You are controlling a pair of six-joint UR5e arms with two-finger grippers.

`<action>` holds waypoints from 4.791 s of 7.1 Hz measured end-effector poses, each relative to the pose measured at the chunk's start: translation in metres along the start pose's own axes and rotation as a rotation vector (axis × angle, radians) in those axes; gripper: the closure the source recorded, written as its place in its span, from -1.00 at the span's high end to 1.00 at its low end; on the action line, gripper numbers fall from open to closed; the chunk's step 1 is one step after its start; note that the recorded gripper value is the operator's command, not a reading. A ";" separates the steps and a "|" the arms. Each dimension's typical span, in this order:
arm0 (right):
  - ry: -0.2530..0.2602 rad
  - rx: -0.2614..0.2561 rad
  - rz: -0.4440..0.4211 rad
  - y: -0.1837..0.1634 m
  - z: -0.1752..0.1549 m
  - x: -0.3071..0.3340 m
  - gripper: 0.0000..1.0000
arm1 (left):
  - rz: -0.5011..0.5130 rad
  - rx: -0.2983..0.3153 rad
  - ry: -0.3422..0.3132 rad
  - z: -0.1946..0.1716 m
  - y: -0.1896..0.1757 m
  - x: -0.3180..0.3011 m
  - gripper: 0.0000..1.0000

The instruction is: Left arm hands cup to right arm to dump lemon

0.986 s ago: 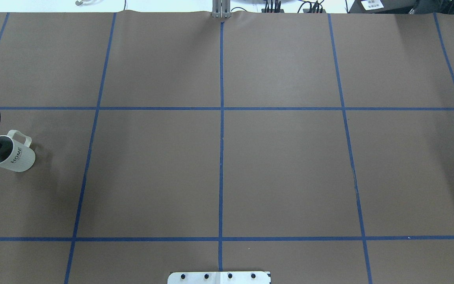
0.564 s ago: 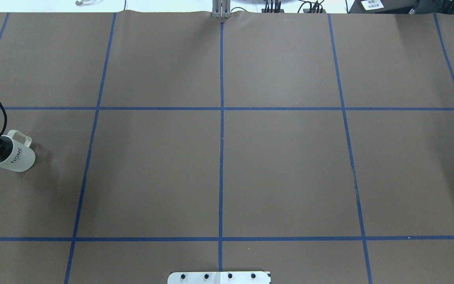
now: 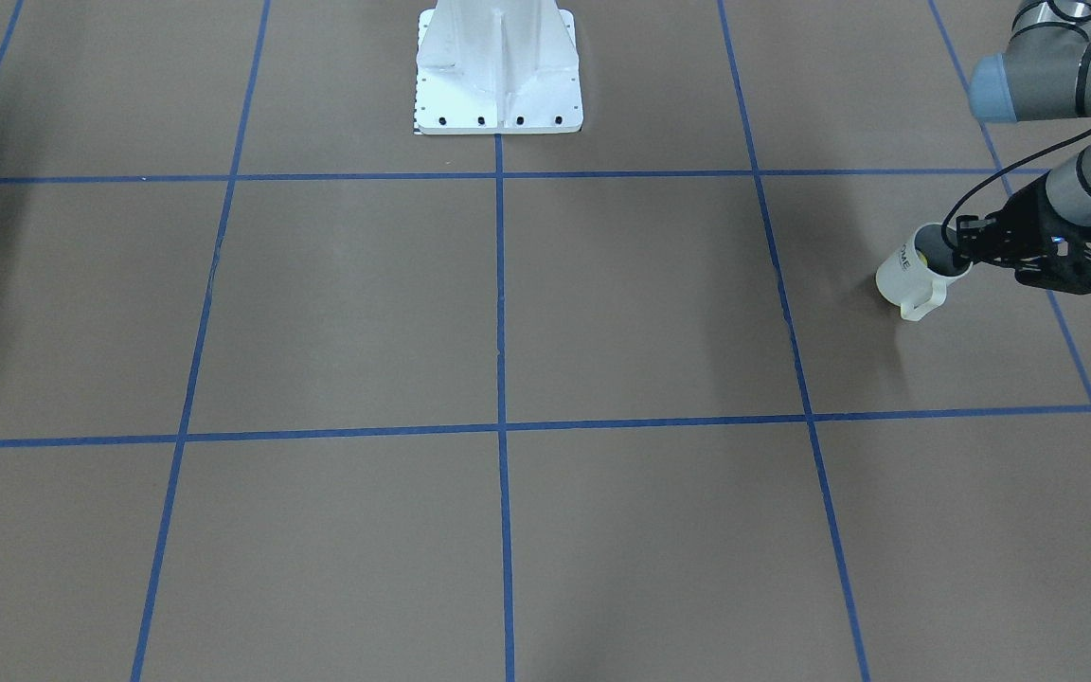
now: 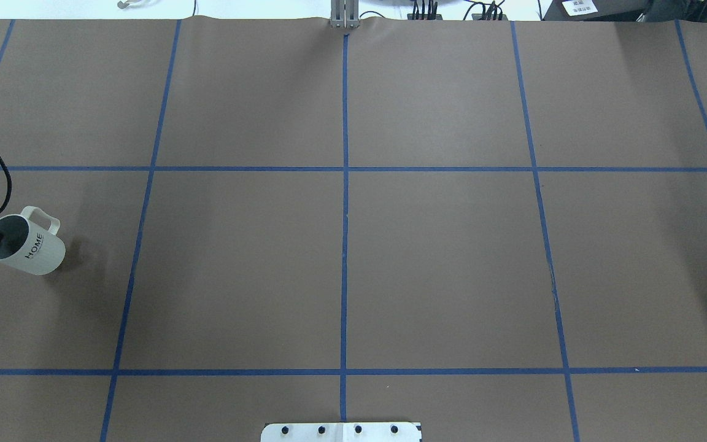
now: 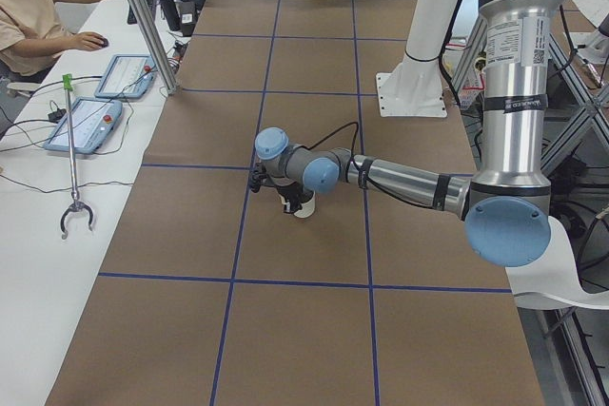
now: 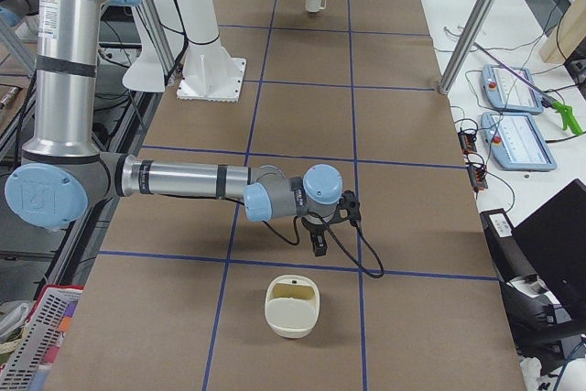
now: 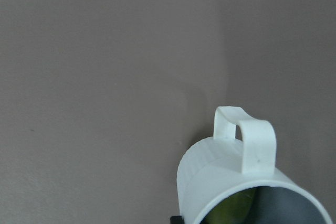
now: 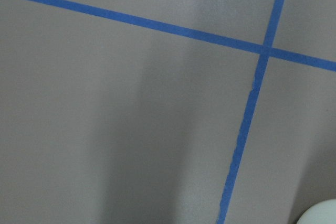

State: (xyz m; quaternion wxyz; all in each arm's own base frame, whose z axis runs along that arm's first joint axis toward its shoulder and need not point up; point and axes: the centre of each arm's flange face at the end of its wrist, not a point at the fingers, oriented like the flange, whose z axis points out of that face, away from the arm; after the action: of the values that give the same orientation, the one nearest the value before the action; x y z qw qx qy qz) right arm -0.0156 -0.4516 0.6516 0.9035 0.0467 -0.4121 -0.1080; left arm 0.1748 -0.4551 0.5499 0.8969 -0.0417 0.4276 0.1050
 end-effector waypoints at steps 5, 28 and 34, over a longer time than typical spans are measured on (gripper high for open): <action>-0.044 0.075 -0.041 -0.013 -0.018 -0.028 1.00 | -0.252 0.046 0.032 -0.091 -0.012 0.105 -1.00; -0.052 1.183 -0.149 -0.004 0.099 -0.677 0.98 | -0.746 -0.035 0.030 -0.101 -0.142 0.583 -1.00; -0.023 1.209 -0.112 -0.022 0.102 -0.668 0.98 | -0.733 -0.043 0.032 -0.103 -0.130 0.590 -1.00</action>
State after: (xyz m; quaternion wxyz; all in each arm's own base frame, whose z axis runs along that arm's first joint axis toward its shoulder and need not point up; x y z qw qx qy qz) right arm -0.5219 -0.3165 0.2239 0.7054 0.5720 -0.4071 0.0971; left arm 0.4873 -0.5087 0.0249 0.8671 -0.2127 0.3959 -0.2148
